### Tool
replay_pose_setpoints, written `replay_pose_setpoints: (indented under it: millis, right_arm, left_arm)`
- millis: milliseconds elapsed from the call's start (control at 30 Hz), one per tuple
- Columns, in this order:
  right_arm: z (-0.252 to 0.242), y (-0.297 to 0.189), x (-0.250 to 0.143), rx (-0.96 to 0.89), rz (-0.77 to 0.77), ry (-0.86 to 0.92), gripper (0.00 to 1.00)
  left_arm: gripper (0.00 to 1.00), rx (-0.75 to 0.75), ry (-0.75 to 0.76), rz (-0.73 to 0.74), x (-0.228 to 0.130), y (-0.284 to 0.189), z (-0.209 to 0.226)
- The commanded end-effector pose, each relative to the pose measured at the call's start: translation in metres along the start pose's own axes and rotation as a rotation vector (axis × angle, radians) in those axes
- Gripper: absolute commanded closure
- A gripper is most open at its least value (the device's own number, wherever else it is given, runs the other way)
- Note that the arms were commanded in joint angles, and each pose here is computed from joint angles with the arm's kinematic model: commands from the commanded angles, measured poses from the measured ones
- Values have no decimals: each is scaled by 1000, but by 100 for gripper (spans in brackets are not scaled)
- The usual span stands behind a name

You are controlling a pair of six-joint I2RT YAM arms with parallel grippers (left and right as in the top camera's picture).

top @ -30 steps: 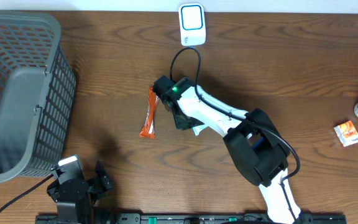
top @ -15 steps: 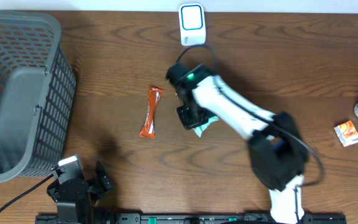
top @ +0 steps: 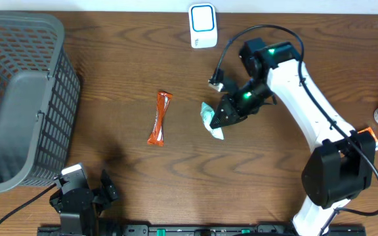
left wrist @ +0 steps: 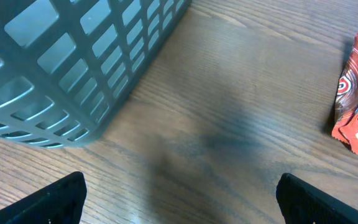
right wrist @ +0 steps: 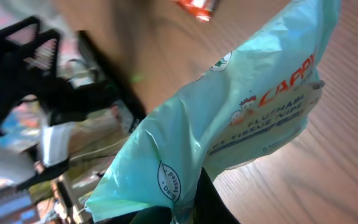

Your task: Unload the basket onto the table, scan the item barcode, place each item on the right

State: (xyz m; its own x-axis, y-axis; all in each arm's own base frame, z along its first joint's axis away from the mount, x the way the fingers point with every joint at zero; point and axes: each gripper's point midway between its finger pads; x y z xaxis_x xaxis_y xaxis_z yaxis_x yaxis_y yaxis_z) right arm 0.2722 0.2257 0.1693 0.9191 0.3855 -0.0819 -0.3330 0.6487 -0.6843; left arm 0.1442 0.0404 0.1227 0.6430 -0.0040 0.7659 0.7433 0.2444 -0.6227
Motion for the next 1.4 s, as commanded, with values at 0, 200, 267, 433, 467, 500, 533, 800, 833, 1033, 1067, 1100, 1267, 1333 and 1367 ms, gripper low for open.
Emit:
replay_pose_setpoints:
  millis: [0, 200, 267, 433, 467, 500, 533, 800, 833, 1033, 1067, 1100, 1267, 1333, 1367]
  right_arm:
    - [10, -4, 3, 151, -35, -106, 99]
    - [-3, 12, 6, 256, -69, -81, 99]
    - [-2, 21, 4, 336, -79, -80, 99]
    - [-4, 43, -4, 561, -122, -78, 99]
    - [-7, 46, -5, 559, -120, -66, 99]
    - [-14, 53, -7, 555, -112, -22, 99]
    - [-19, 56, -8, 556, -107, 8, 99]
    - [-79, 83, -9, 238, -86, 221, 99]
    - [-87, 85, -9, 192, -85, 259, 99]
    - [-110, 79, -8, 108, -109, 350, 98]
    - [-111, 78, -7, 110, -113, 357, 98]
    - [-113, 75, -7, 111, -120, 364, 98]
    - [-132, 62, -7, 84, -154, 419, 98]
    - [-149, 56, -11, 27, -164, 463, 97]
    - [-156, 53, -14, -1, -166, 489, 97]
  left_arm:
    - [2, 9, -11, 2, -1, 0, 2]
    - [2, 9, -11, 2, -1, 0, 2]
    - [2, 9, -11, 2, -1, 0, 2]
    - [2, 9, -11, 2, -1, 0, 2]
    - [2, 9, -11, 2, -1, 0, 2]
    - [2, 9, -11, 2, -1, 0, 2]
    - [2, 9, -11, 2, -1, 0, 2]
    - [2, 9, -11, 2, -1, 0, 2]
    - [2, 9, -11, 2, -1, 0, 2]
    - [2, 9, -11, 2, -1, 0, 2]
    - [2, 9, -11, 2, -1, 0, 2]
    - [2, 9, -11, 2, -1, 0, 2]
    - [2, 9, -11, 2, -1, 0, 2]
    - [2, 9, -11, 2, -1, 0, 2]
    - [2, 9, -11, 2, -1, 0, 2]
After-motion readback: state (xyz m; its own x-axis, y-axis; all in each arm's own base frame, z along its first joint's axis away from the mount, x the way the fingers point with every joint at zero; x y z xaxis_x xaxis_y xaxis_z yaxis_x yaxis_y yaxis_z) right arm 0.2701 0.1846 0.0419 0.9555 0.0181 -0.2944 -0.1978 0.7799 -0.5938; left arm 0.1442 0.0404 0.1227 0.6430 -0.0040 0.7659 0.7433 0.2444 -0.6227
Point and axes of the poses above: each gripper's point midway between its finger pads, its own y axis out along the fingers, its own z axis along the line the jaws close on, x = y × z, and after that the axes turned 14 degrees about y, right-handed
